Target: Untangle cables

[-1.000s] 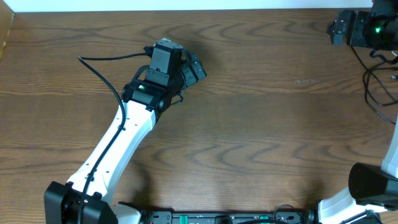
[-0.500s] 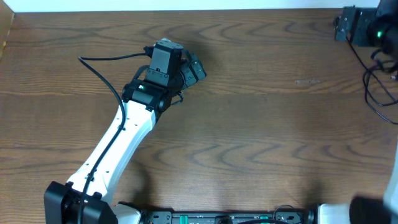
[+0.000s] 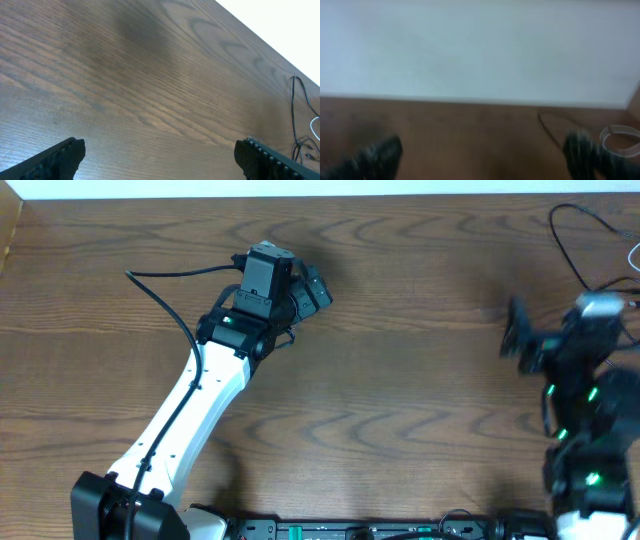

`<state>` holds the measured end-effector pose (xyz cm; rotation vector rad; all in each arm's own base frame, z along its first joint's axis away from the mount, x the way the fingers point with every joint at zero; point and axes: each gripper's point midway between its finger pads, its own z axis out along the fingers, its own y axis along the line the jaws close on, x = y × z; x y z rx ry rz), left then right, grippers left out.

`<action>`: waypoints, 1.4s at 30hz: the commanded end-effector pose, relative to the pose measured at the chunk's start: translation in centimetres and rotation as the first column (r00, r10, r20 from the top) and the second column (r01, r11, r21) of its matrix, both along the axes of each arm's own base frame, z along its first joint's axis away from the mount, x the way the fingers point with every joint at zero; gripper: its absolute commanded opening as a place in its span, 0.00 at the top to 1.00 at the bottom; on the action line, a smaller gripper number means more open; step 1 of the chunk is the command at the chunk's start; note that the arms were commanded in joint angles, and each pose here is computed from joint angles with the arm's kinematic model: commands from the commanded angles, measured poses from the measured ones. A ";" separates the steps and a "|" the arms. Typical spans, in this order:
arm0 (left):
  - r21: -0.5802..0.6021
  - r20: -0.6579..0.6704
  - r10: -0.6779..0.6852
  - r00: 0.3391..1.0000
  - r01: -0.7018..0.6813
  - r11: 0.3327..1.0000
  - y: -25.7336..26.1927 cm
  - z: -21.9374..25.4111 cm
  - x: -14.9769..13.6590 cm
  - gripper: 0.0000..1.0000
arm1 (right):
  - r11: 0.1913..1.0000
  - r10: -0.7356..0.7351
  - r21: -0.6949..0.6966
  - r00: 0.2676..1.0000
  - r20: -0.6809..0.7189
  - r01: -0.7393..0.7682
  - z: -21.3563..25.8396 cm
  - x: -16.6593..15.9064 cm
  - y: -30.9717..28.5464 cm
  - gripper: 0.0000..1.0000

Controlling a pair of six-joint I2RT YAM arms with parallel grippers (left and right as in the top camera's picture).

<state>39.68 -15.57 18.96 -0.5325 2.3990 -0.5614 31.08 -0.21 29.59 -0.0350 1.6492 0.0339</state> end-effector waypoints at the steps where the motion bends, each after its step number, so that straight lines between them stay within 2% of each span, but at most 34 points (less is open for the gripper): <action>1: 0.011 0.003 0.001 1.000 -0.001 1.000 0.2 0.0 0.0 0.00 | 1.000 -0.007 -0.004 1.000 0.029 0.007 -3.8 -2.3 0.2 0.01; 6: 0.011 0.003 0.001 1.000 -0.001 1.000 0.2 0.0 0.0 0.00 | 1.000 -0.023 -0.005 0.998 0.051 0.023 -8.2 -4.7 0.0 0.01; 12: 0.011 0.003 0.001 1.000 -0.001 1.000 0.2 0.0 0.0 0.00 | 1.000 -0.023 0.004 0.997 0.068 0.023 -10.9 -5.6 0.1 0.01; 21: 0.011 0.003 0.001 1.000 -0.001 1.000 0.2 0.0 0.0 0.00 | 0.999 -0.038 0.008 0.998 -0.043 0.038 -15.0 -6.2 -0.1 0.01; 26: 0.011 0.003 0.001 1.000 -0.001 1.000 0.2 0.0 0.0 0.00 | 0.999 -0.029 0.018 1.000 0.009 0.028 -13.8 -6.5 0.1 0.01; 42: 0.011 0.003 0.001 1.000 -0.001 1.000 0.2 0.0 0.0 0.00 | 0.999 -0.032 0.018 0.999 -0.006 0.032 -14.1 -6.4 0.0 0.01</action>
